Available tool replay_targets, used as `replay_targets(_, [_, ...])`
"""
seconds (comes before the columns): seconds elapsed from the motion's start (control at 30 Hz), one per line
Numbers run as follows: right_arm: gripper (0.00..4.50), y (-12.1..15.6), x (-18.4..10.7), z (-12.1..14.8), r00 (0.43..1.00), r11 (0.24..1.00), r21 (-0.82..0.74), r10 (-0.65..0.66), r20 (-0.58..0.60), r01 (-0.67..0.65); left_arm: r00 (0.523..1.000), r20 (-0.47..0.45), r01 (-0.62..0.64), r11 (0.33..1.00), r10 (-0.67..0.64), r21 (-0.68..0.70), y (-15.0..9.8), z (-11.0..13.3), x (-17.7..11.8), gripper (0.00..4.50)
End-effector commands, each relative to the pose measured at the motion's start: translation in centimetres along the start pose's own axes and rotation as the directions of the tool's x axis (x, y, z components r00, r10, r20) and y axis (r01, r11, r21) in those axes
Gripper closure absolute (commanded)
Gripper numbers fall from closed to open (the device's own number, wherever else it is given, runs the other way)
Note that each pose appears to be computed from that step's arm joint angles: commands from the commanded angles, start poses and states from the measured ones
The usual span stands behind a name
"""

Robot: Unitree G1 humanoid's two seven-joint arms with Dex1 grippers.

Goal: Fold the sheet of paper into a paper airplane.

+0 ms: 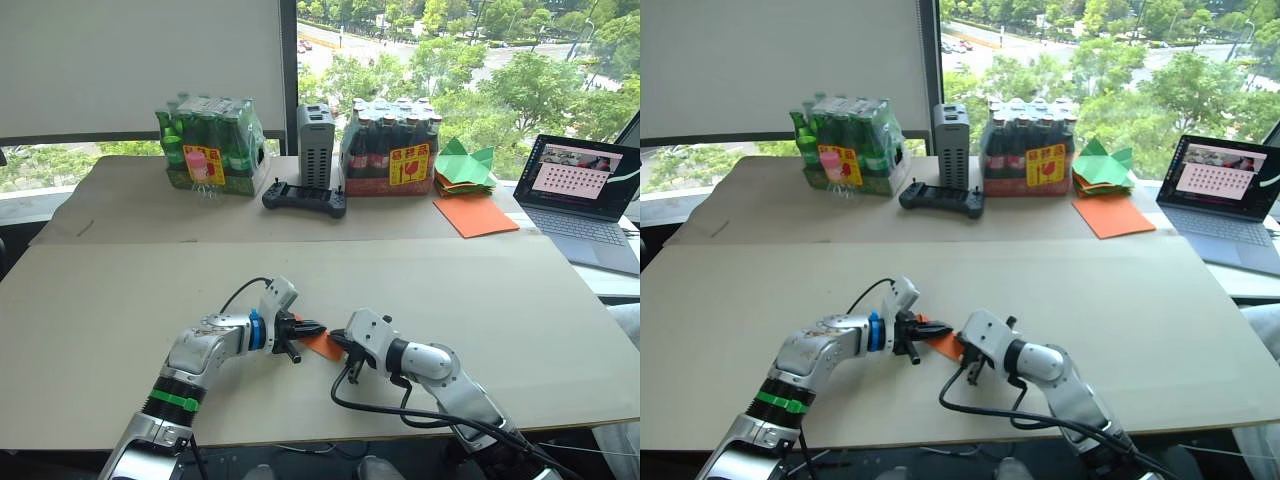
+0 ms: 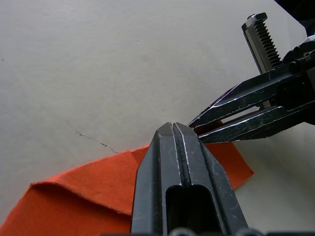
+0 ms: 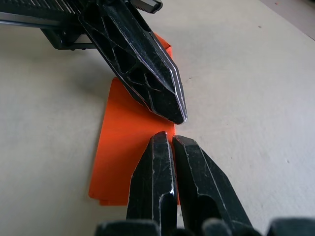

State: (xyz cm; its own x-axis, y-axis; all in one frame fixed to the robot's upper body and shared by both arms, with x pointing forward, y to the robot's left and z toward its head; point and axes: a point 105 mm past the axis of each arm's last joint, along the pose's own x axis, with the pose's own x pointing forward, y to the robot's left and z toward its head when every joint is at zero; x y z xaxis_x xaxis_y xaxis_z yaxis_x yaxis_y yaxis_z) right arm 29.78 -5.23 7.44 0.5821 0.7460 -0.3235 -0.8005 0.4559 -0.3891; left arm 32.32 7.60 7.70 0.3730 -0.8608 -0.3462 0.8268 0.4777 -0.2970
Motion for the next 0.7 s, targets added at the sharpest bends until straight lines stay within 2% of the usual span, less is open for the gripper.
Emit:
replay_targets(0.03, [4.17,1.0,-0.1,-2.3,0.996,0.999,0.027,0.029,-0.088,-0.027,1.000,-0.006,-0.011,1.000,0.011,0.024,0.2,0.1,-0.2,4.50])
replay_targets(0.23, [4.17,1.1,-0.1,-2.3,0.996,0.999,0.022,0.036,-0.087,-0.034,0.997,0.000,-0.073,0.997,0.073,0.012,1.7,0.0,-1.4,4.50])
replay_targets(0.7, [4.17,1.1,0.0,-2.3,0.995,0.999,0.009,0.048,-0.089,-0.048,0.988,-0.004,-0.155,0.988,0.155,-0.010,3.5,-0.9,-4.0,4.50])
